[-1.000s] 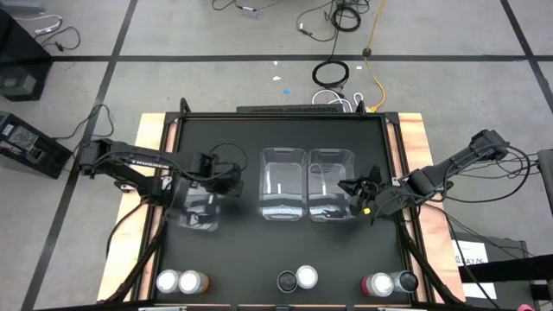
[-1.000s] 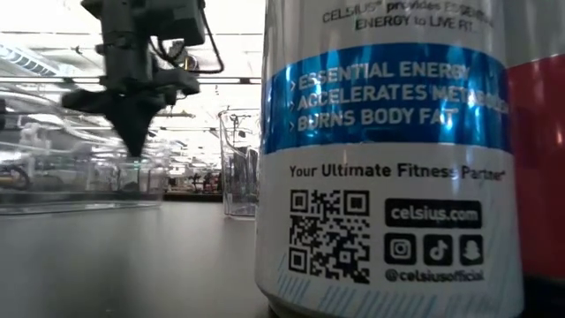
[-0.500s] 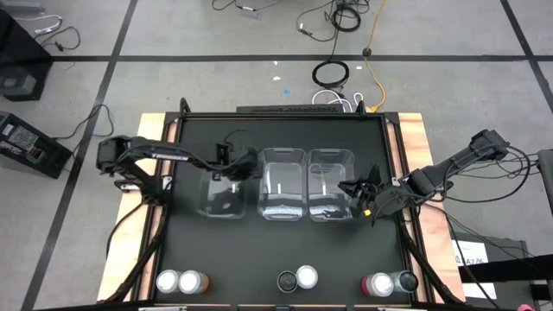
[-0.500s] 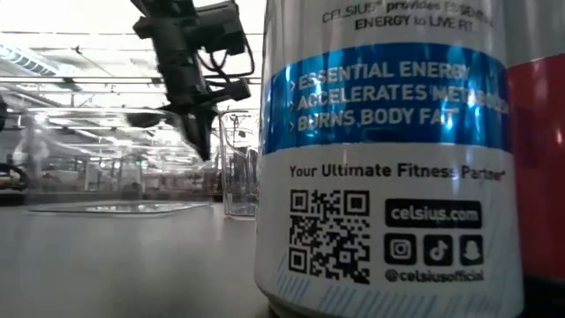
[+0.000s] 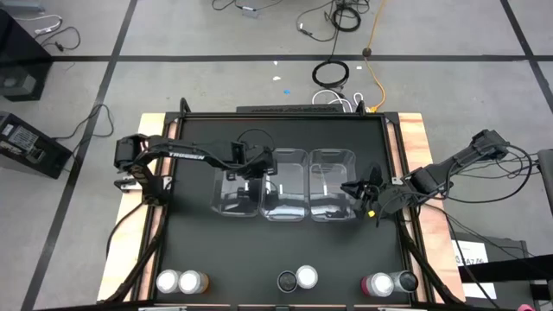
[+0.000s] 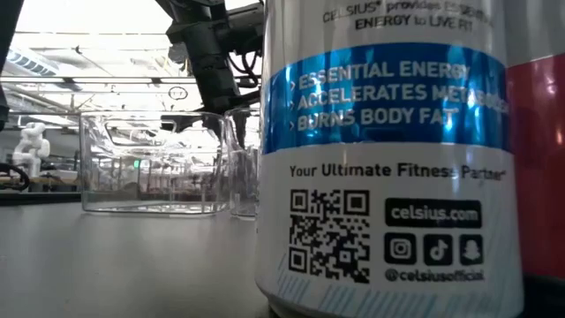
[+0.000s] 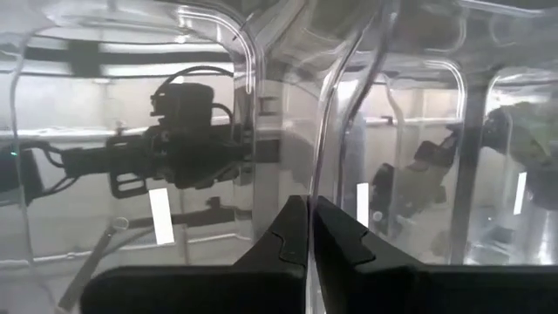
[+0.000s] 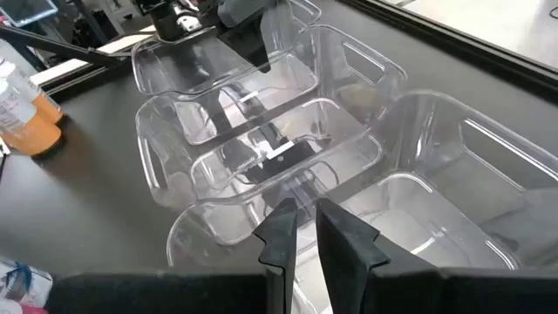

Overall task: Sort soda cans
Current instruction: Move the left transparent bin to the middle left of the table, then put the left pink-white soda can into the center transparent bin

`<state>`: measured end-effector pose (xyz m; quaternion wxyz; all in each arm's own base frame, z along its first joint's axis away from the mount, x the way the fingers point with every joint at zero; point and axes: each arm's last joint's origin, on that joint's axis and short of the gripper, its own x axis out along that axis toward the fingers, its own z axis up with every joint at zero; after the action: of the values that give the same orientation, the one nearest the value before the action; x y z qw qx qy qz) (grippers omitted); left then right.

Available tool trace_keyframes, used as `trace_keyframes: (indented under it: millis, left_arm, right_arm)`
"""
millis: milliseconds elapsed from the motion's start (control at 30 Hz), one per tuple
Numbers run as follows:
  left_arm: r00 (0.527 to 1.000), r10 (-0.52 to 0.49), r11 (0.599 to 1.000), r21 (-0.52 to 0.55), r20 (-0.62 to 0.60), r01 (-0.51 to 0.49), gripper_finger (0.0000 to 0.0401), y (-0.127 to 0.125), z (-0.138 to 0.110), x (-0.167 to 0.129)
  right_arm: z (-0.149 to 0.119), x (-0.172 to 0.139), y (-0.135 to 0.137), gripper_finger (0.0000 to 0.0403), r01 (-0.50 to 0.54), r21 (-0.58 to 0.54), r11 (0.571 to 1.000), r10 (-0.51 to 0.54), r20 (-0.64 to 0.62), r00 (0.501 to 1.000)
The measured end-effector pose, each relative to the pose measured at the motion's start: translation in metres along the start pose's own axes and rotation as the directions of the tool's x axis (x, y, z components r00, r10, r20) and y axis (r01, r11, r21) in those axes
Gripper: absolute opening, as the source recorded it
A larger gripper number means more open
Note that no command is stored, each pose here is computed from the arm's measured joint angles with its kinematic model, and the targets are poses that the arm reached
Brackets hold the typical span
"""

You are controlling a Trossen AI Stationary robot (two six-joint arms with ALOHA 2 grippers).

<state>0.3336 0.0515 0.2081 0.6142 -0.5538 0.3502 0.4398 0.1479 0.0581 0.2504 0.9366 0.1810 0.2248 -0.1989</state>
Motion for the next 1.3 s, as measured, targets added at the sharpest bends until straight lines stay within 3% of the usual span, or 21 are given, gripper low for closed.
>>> trace_keyframes:
  millis: [233,400,633,933,1133,1300]
  left_arm:
    - [1.0,-0.002,1.0,0.013,-0.003,0.002,0.0084,-0.001,-0.003,0.0]
    - [1.0,0.001,0.999,0.039,-0.01,-0.001,0.0111,0.0,-0.003,0.0]
    - [0.999,-0.034,0.997,0.067,-0.013,0.035,0.0119,0.0,-0.001,-0.014]
    - [0.985,-0.173,0.97,0.176,0.028,0.165,0.012,0.003,0.005,-0.062]
    - [0.951,-0.3,0.868,0.435,0.073,0.24,0.0121,0.007,-0.013,-0.105]
    - [0.922,-0.38,0.696,0.682,0.08,0.227,0.0121,0.016,-0.041,-0.135]
  right_arm:
    - [0.0,-0.002,-0.002,0.0038,-0.019,-0.031,0.999,0.018,-0.019,1.0]
    - [0.0,-0.003,-0.002,0.0038,-0.019,-0.041,0.999,0.018,-0.018,1.0]
    - [0.0,-0.003,-0.002,0.0038,-0.019,-0.023,1.0,0.019,-0.018,1.0]
    - [0.001,-0.003,-0.002,0.0038,-0.021,0.008,1.0,0.022,-0.014,1.0]
    - [0.001,-0.003,-0.002,0.0038,-0.021,0.027,0.999,0.021,-0.014,1.0]
    - [0.001,-0.003,-0.002,0.0038,-0.02,0.1,0.995,0.021,-0.014,1.0]
